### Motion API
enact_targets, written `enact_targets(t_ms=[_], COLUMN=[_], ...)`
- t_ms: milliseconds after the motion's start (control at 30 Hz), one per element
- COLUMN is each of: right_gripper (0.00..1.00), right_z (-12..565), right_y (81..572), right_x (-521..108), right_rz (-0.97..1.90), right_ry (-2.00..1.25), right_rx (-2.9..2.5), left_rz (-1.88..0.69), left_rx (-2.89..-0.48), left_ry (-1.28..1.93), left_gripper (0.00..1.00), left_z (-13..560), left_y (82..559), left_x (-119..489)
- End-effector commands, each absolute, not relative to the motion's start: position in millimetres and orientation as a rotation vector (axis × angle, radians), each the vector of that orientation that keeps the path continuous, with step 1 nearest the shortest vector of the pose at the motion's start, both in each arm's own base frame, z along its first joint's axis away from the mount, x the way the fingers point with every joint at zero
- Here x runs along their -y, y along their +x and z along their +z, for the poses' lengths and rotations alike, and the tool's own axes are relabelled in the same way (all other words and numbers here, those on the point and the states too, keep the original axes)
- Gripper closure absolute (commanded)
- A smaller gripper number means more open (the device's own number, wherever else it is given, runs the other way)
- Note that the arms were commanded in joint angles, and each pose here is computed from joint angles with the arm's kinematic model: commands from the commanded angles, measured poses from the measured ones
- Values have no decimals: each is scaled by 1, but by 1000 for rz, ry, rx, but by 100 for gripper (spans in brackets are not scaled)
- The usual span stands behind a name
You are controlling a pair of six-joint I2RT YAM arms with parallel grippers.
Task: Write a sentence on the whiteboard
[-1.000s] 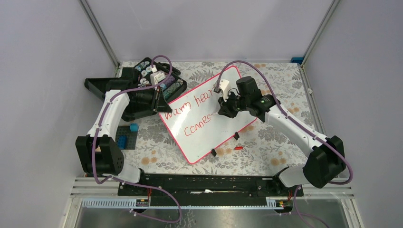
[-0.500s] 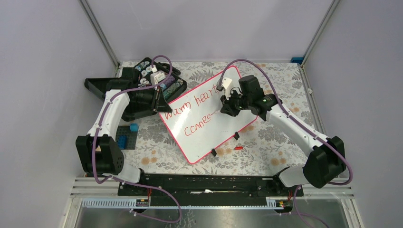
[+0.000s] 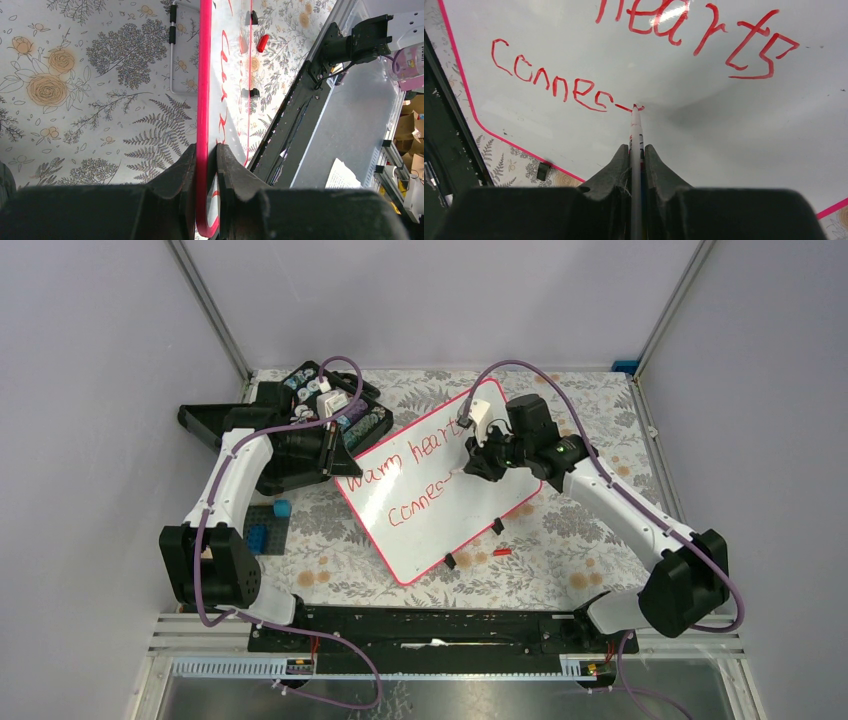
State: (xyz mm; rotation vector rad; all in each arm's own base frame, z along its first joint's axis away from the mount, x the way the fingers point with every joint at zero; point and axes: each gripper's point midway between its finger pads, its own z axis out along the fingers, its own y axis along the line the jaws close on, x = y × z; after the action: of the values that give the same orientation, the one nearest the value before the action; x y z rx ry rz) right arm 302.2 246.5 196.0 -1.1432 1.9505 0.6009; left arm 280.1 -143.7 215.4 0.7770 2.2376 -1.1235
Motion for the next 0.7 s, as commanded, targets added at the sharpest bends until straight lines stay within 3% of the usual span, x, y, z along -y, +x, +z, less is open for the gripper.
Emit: enact_targets(t_ms=[0,667], right_gripper=[100,100], right_z=[231,210], right_y=[299,312], right_x=[-254,-259], right_rz=[643,612], right_ry=[-1166,-1163], right_rx=[-1841,-1890], left_rz=[-1037,-1033], left_rx=[-2281,-2287], left_ry=[855,857], left_gripper=[100,100], left_z=[195,193], left_y=[285,285], left_x=[142,141])
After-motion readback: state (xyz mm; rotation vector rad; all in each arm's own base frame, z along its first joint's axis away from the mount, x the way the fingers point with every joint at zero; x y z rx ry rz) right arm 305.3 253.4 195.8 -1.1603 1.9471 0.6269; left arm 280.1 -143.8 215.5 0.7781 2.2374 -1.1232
